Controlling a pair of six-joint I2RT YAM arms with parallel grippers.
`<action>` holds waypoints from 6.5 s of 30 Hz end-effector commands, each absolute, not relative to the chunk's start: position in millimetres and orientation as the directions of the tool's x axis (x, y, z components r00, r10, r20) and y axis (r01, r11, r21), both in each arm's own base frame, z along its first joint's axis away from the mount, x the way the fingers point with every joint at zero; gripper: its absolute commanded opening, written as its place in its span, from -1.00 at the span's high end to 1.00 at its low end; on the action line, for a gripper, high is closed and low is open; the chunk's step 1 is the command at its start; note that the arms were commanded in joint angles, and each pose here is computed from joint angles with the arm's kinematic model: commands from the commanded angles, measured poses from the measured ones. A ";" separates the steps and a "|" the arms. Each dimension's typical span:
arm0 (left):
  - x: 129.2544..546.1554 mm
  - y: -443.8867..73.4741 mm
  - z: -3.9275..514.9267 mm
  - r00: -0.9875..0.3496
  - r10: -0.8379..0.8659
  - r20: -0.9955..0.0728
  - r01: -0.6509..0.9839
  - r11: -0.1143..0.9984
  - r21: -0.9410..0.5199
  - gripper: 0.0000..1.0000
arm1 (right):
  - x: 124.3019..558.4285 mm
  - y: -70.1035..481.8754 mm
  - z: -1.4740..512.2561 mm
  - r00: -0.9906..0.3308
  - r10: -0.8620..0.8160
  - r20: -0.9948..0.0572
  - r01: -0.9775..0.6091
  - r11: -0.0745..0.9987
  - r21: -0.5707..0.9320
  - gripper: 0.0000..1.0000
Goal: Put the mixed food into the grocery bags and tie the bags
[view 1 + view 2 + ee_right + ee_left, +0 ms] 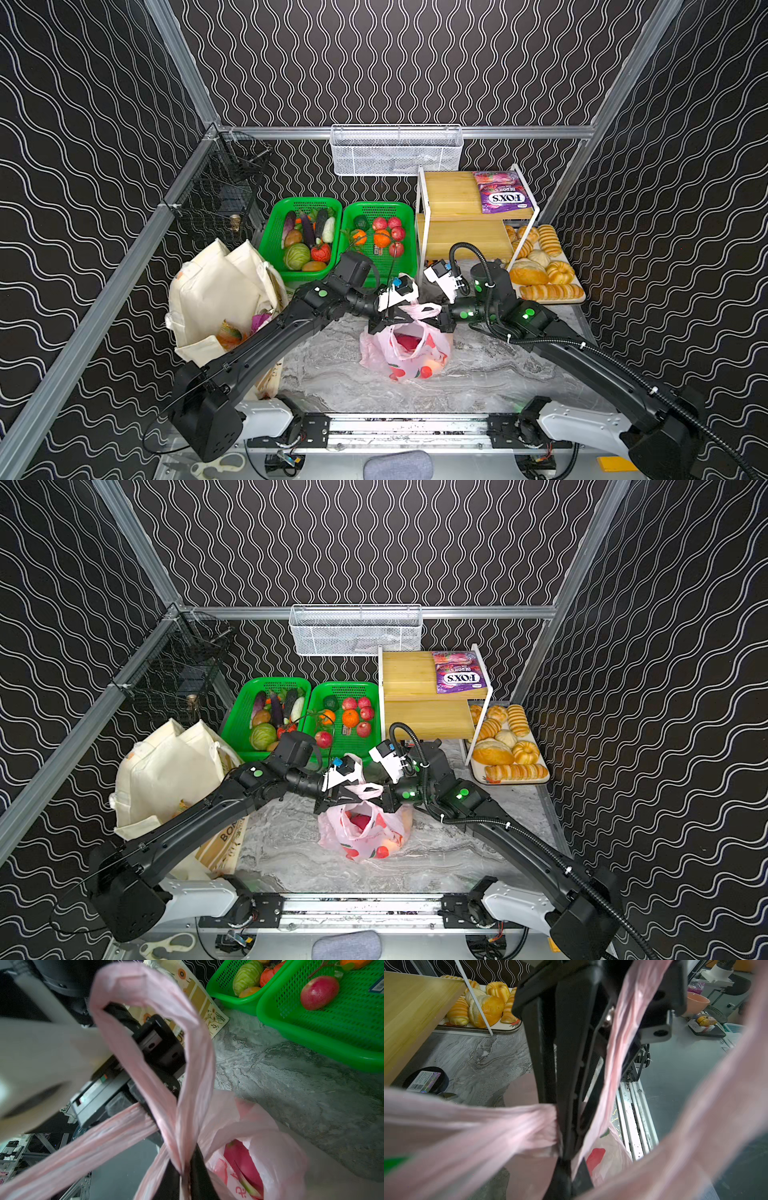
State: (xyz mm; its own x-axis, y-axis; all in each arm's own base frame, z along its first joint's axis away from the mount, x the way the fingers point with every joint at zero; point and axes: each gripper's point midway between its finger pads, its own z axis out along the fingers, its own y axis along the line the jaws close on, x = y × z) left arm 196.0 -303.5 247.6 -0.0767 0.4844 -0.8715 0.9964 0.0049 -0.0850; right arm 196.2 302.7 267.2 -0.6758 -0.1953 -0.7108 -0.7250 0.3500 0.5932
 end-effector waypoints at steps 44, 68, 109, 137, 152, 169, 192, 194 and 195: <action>208.1 -317.9 249.9 -0.163 0.424 -0.891 0.987 0.080 -0.142 1.00 | 199.6 289.9 279.6 -0.596 -0.010 -0.803 -0.782 0.237 0.577 -0.24; 190.5 -284.0 259.3 -0.103 0.475 -0.874 0.991 0.125 -0.048 -0.29 | 216.2 285.1 269.9 -0.634 0.055 -0.772 -0.728 0.297 0.618 0.96; 212.2 -286.2 255.1 -0.258 0.360 -0.896 0.966 0.073 -0.249 1.00 | 209.5 261.1 253.6 -0.613 0.026 -0.790 -0.713 0.413 0.567 -0.46; 213.3 -286.3 259.0 -0.266 0.338 -0.903 0.964 0.087 -0.251 1.00 | 166.3 235.4 253.4 -0.452 0.062 -0.890 -0.825 0.351 0.443 -0.77; 210.5 -286.5 262.1 -0.261 0.334 -0.906 0.965 0.072 -0.252 1.00 | 176.4 234.9 257.5 -0.490 0.125 -0.863 -0.784 0.370 0.499 0.39; 181.0 -305.9 244.4 -0.221 0.482 -0.848 0.958 -0.056 -0.281 1.00 | 201.6 272.9 258.0 -0.573 0.025 -0.819 -0.780 0.293 0.554 0.67; 191.3 -318.0 245.3 -0.259 0.495 -0.830 0.942 -0.061 -0.331 1.00 | 196.7 233.9 234.6 -0.543 0.032 -0.839 -0.726 0.484 0.489 -0.68; 191.1 -318.0 245.5 -0.260 0.492 -0.831 0.941 -0.063 -0.332 1.00 | 191.6 231.5 237.5 -0.535 0.037 -0.844 -0.734 0.474 0.486 -0.74; 191.2 -318.1 245.8 -0.260 0.491 -0.832 0.941 -0.064 -0.331 1.00 | 189.2 230.4 237.9 -0.535 0.035 -0.844 -0.736 0.472 0.486 -0.81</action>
